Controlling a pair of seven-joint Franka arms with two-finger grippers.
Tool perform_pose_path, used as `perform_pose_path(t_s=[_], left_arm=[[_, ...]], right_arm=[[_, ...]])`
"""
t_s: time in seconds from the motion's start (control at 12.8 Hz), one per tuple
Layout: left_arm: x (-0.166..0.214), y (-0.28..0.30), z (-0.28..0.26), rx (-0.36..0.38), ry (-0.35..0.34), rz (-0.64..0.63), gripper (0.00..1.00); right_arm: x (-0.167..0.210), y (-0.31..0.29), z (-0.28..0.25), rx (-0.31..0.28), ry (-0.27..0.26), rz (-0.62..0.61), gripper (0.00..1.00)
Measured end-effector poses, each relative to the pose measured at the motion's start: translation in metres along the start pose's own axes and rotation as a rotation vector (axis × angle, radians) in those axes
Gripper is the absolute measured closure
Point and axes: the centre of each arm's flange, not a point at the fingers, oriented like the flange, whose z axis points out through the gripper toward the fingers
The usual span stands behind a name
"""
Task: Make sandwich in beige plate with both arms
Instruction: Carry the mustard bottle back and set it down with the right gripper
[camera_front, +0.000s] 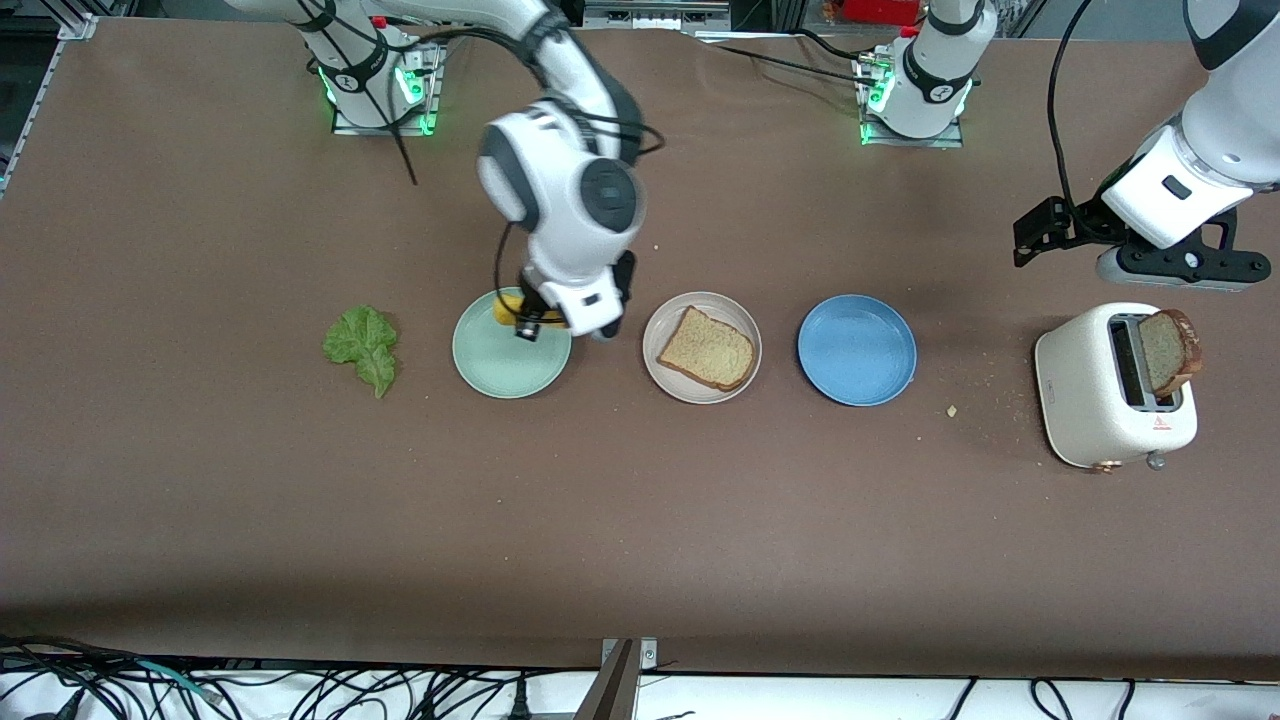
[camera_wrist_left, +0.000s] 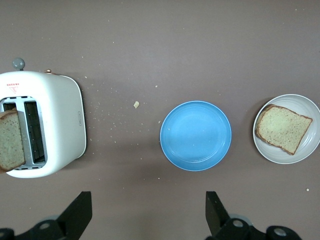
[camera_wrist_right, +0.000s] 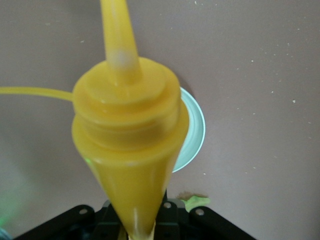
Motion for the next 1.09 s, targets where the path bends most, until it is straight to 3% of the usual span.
perform_pose_path(t_s=[0.23,0.62,0.94,1.09], left_arm=[[0.000,0.000,0.000,0.000,0.000,0.000,0.00],[0.000,0.000,0.000,0.000,0.000,0.000,0.00],[0.000,0.000,0.000,0.000,0.000,0.000,0.00],[0.000,0.000,0.000,0.000,-0.001,0.000,0.00]], right_arm=[[-0.079,0.050,0.001,0.120,0.164,-0.102,0.81],[-0.183,0.136,0.088,0.285,0.563,-0.303,0.81],[-0.212,0.161,0.187,0.337,0.849,-0.426,0.81],[-0.218,0.164,0.238,0.346,0.945,-0.474,0.81]])
